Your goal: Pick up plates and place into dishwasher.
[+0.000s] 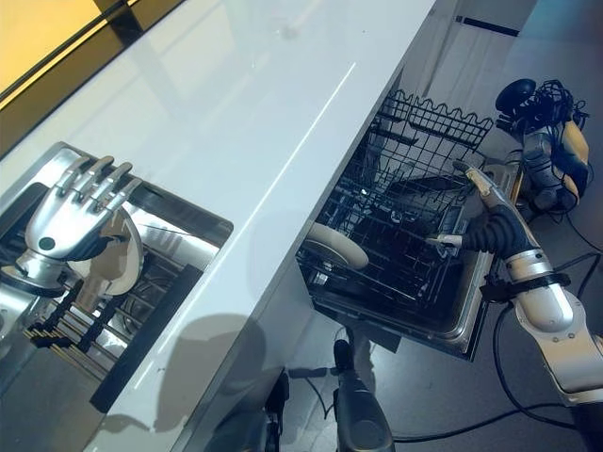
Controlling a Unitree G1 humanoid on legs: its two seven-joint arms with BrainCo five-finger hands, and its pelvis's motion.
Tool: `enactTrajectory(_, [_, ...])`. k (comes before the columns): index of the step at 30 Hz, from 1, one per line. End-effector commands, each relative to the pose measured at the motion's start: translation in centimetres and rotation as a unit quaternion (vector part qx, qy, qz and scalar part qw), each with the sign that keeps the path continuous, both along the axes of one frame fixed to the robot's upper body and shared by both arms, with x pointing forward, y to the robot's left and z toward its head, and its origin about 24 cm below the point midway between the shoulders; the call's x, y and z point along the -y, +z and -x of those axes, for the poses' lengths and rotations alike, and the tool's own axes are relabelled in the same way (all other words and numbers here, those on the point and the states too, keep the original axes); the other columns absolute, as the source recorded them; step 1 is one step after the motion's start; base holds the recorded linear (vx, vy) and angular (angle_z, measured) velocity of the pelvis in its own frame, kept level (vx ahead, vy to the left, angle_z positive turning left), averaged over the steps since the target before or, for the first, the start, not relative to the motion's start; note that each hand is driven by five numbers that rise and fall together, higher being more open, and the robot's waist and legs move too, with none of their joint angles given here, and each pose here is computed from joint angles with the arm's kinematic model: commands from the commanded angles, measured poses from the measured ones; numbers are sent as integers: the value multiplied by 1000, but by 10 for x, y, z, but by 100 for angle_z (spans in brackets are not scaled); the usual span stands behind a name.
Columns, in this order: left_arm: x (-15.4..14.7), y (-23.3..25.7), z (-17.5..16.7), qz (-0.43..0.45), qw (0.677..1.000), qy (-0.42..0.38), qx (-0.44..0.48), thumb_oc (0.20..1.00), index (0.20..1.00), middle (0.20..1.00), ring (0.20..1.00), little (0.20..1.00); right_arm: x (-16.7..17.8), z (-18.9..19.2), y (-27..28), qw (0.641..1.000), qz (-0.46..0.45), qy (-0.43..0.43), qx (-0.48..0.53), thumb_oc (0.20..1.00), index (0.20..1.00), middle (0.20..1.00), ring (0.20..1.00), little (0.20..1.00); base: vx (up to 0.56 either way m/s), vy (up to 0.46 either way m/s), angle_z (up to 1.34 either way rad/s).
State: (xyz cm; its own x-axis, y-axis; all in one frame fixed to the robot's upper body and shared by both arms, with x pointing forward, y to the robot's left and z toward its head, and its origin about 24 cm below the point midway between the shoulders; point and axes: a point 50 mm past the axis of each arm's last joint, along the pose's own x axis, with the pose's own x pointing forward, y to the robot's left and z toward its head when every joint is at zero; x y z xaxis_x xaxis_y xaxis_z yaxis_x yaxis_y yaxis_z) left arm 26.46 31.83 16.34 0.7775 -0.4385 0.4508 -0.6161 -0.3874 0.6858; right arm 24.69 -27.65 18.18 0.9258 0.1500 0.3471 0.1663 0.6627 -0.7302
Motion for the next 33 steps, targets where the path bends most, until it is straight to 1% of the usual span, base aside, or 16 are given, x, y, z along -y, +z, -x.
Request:
enactTrajectory(1, [-15, 14, 0, -28, 999, 30, 4, 382, 382, 382, 382, 382, -4, 1, 13, 999, 12, 11, 39, 1000, 1000, 1000, 1000, 1000, 35, 11, -6])
enactTrajectory(2, [-14, 14, 0, -28, 999, 29, 0, 200, 200, 200, 200, 200, -3, 1, 13, 999, 12, 10, 39, 1000, 1000, 1000, 1000, 1000, 25, 2, -6])
enactTrajectory(13, [-12, 20, -6, -29, 999, 28, -2, 200, 200, 200, 200, 200, -7, -1, 13, 999, 7, 11, 47, 1000, 1000, 1000, 1000, 1000, -4, -5, -6])
enactTrajectory(24, [-16, 22, -3, -21, 999, 31, 16, 200, 200, 200, 200, 200, -7, -2, 11, 999, 5, 10, 44, 1000, 1000, 1000, 1000, 1000, 0, 0, 2])
enactTrajectory(28, [-20, 22, 3, -9, 998, 33, 56, 200, 200, 200, 200, 200, -6, 0, 7, 999, 2, 7, 39, 1000, 1000, 1000, 1000, 1000, 18, -3, 0])
enactTrajectory(33, [-31, 28, 13, 24, 990, 46, 130, 200, 200, 200, 200, 200, -4, 4, 1, 1000, -1, 7, 28, 1000, 1000, 1000, 1000, 1000, 61, -9, 3])
